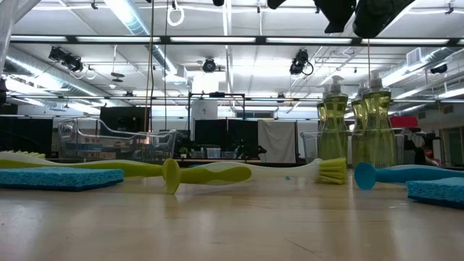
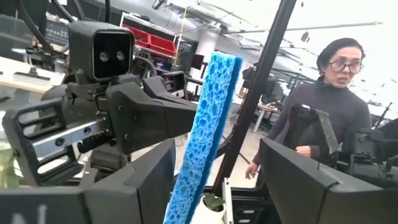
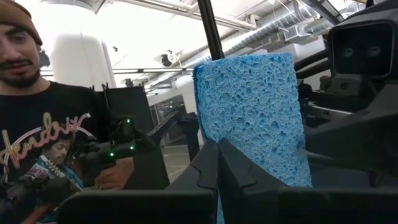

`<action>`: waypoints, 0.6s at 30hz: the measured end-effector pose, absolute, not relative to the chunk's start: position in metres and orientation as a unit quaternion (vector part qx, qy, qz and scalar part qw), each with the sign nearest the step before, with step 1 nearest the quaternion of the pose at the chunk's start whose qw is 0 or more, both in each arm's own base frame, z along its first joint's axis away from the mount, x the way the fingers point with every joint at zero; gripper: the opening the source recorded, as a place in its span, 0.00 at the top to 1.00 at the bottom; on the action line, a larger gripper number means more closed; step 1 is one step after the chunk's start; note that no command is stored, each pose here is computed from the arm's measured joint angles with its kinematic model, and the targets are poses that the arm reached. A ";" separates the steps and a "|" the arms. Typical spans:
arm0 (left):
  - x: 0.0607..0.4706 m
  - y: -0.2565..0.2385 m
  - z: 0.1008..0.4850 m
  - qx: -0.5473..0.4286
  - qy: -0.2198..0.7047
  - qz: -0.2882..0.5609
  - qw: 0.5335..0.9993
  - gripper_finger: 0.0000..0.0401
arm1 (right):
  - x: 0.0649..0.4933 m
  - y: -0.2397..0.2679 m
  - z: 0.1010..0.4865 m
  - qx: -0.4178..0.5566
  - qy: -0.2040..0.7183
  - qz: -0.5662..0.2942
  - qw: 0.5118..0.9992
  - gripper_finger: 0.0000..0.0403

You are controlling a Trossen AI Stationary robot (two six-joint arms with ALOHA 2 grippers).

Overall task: Pick & Place Kitchen Sink Supplies
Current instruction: Put the blue sponge into the left transparent bin

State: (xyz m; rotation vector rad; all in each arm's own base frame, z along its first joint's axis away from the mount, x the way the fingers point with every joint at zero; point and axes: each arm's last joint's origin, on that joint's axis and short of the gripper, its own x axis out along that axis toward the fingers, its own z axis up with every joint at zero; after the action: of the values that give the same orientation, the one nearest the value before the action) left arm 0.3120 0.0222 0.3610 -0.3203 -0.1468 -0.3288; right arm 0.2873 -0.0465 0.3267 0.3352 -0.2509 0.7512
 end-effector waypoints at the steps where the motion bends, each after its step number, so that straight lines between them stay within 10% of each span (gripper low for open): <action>1: 0.312 0.022 0.361 -0.158 -0.074 -0.160 0.972 0.42 | 0.287 -0.046 0.327 0.163 -0.121 0.364 0.909 1.00; 18: 0.324 0.023 0.351 -0.155 -0.073 -0.168 0.971 0.42 | 0.301 -0.050 0.309 0.194 -0.095 0.365 0.905 1.00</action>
State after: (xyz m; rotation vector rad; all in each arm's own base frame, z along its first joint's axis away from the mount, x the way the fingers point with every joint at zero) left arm 0.3237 0.0231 0.3507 -0.3128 -0.1473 -0.3402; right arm 0.3007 -0.0497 0.3090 0.4010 -0.1955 0.7549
